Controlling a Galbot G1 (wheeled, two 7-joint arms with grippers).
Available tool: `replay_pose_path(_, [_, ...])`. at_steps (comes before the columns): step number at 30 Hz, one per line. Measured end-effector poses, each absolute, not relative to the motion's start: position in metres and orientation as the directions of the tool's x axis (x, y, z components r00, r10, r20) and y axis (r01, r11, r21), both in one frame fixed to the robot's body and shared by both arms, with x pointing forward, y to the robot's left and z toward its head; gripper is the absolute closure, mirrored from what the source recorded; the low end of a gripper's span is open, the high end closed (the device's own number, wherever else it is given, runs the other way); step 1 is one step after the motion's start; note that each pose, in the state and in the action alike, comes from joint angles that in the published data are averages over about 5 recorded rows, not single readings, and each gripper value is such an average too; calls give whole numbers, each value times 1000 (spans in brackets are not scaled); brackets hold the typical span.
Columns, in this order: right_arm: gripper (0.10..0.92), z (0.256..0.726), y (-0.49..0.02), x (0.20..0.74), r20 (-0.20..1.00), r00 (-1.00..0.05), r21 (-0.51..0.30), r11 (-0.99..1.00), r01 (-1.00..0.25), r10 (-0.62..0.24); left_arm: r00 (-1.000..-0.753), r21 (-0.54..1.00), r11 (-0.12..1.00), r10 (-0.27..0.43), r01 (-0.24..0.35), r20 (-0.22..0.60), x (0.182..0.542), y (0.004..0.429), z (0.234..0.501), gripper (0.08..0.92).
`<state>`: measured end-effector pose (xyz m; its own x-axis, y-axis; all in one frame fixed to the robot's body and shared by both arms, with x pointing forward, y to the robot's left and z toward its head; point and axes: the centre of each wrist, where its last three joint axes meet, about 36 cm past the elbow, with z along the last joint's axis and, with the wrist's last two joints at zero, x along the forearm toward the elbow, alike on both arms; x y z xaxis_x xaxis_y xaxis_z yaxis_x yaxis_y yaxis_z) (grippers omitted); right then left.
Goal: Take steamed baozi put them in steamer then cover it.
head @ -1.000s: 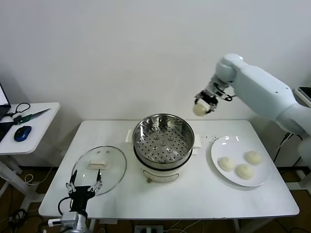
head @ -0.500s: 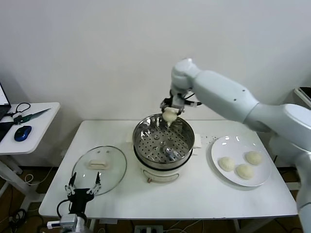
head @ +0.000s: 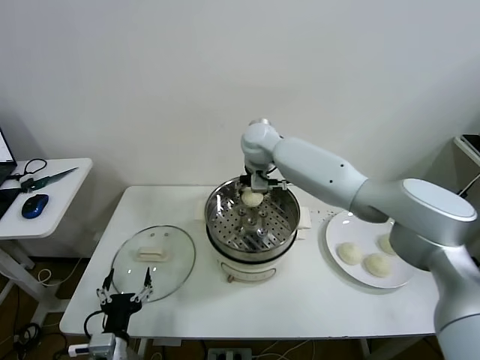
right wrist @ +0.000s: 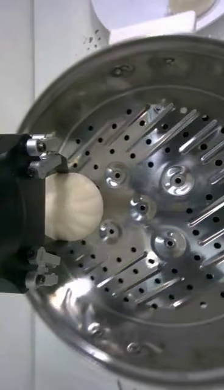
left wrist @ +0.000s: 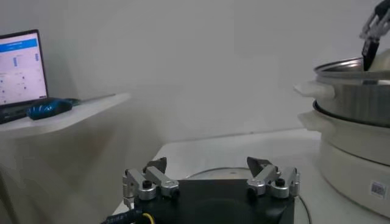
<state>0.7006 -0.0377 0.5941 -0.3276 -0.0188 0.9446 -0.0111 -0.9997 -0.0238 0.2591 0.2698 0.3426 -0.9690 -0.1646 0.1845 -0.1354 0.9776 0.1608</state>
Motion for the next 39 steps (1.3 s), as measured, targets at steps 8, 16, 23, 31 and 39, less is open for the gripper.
replay_pose_path(8, [274,578,-39,698,946,-324,-11,-1000,-24,-3,-969,166,977,-162,-131,187,257,270,342,177])
replay_pose_path(16, [201,583,-42,696,945,-327,-23,-999,-34,-10,-969,170,977,-162,-130,185,257,270,343,177])
replay_pose_path(23, [199,613,-55,699,944,-326,-62,-997,-47,-43,-970,174,976,-162,-130,183,257,269,343,177])
replay_pose_path(31, [200,659,-112,706,943,-308,-192,-960,-206,-123,-970,178,975,-162,-130,179,257,268,347,177])
replay_pose_path(39, [200,683,-207,707,920,-316,-380,-725,-574,-232,-974,175,977,-152,-122,165,259,266,351,177])
